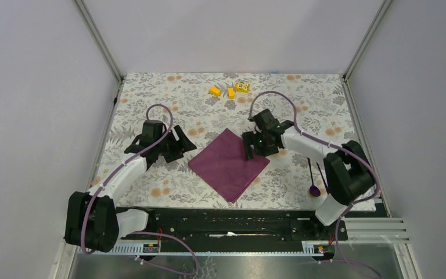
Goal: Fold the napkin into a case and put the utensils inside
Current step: Smooth out the lower triangle-folded napkin at the center of the board, then pick up the lower triangle-folded napkin from the center of the board.
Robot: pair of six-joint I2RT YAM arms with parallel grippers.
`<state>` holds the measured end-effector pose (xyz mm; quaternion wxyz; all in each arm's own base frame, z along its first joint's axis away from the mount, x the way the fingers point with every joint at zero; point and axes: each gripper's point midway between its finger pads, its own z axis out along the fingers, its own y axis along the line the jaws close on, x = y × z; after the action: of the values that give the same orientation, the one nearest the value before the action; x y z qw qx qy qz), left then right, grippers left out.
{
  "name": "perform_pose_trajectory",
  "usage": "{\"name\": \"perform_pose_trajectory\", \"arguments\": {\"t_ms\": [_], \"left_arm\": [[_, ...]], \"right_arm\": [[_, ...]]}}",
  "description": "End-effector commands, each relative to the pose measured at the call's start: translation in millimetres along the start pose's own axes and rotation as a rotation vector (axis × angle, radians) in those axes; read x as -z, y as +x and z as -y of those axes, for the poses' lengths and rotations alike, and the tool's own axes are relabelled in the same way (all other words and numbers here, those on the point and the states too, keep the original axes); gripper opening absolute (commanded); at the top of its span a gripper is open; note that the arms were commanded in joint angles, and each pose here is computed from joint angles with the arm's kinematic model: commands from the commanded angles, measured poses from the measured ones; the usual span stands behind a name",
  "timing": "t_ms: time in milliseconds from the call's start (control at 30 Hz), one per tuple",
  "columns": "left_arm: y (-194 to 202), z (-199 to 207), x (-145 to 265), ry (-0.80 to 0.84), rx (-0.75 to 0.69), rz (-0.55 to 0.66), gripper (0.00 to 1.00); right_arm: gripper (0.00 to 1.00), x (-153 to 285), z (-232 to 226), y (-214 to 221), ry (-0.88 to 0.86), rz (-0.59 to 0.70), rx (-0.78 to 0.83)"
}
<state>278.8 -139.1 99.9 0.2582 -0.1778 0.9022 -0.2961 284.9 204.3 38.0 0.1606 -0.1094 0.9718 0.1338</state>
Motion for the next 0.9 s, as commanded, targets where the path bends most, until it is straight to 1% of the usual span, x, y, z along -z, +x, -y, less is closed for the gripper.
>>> {"name": "perform_pose_trajectory", "arguments": {"t_ms": [0, 67, 100, 233, 267, 333, 367, 433, 533, 633, 767, 867], "left_arm": [[-19.8, 9.1, 11.5, 0.002, -0.042, 0.090, 0.79], [-20.5, 5.2, 11.4, -0.011, -0.041, 0.095, 0.81], [-20.6, 3.5, 11.3, -0.015, -0.039, 0.099, 0.81], [-24.7, -6.8, 14.7, -0.037, -0.005, 0.124, 0.82], [-26.4, -11.8, 16.4, -0.050, 0.008, 0.132, 0.83], [-30.4, -23.1, 20.8, -0.071, 0.032, 0.151, 0.83], [-32.2, -28.5, 23.0, -0.078, 0.043, 0.160, 0.84], [-34.7, -36.8, 26.7, -0.082, 0.056, 0.169, 0.84], [-33.4, -42.9, 28.5, -0.078, 0.068, 0.163, 0.85], [-30.3, -41.9, 28.4, -0.061, 0.076, 0.156, 0.85], [-29.7, -39.4, 28.8, -0.047, 0.076, 0.156, 0.85], [-30.1, -39.4, 28.0, -0.046, 0.074, 0.154, 0.85]], "right_arm": [[0.91, 52.5, -77.4, 11.6, -0.095, 0.094, 0.407], [0.99, 53.4, -105.7, 37.7, -0.093, 0.072, 0.605], [1.00, 50.9, -119.3, 51.5, -0.084, 0.058, 0.676], [0.98, 32.8, -142.3, 81.3, -0.054, -0.028, 0.708], [0.94, 28.3, -146.7, 87.6, -0.049, -0.053, 0.706], [0.79, 20.6, -150.9, 96.4, -0.026, -0.102, 0.664], [0.74, 18.3, -153.8, 101.8, -0.029, -0.128, 0.658], [0.63, 14.0, -155.5, 107.1, -0.013, -0.138, 0.650], [0.52, 8.3, -153.0, 112.6, 0.000, -0.167, 0.647], [0.48, 5.3, -151.0, 116.9, 0.008, -0.194, 0.655], [0.47, 6.0, -154.4, 121.6, 0.000, -0.216, 0.671], [0.44, 5.3, -159.2, 125.1, -0.007, -0.228, 0.677]]}}
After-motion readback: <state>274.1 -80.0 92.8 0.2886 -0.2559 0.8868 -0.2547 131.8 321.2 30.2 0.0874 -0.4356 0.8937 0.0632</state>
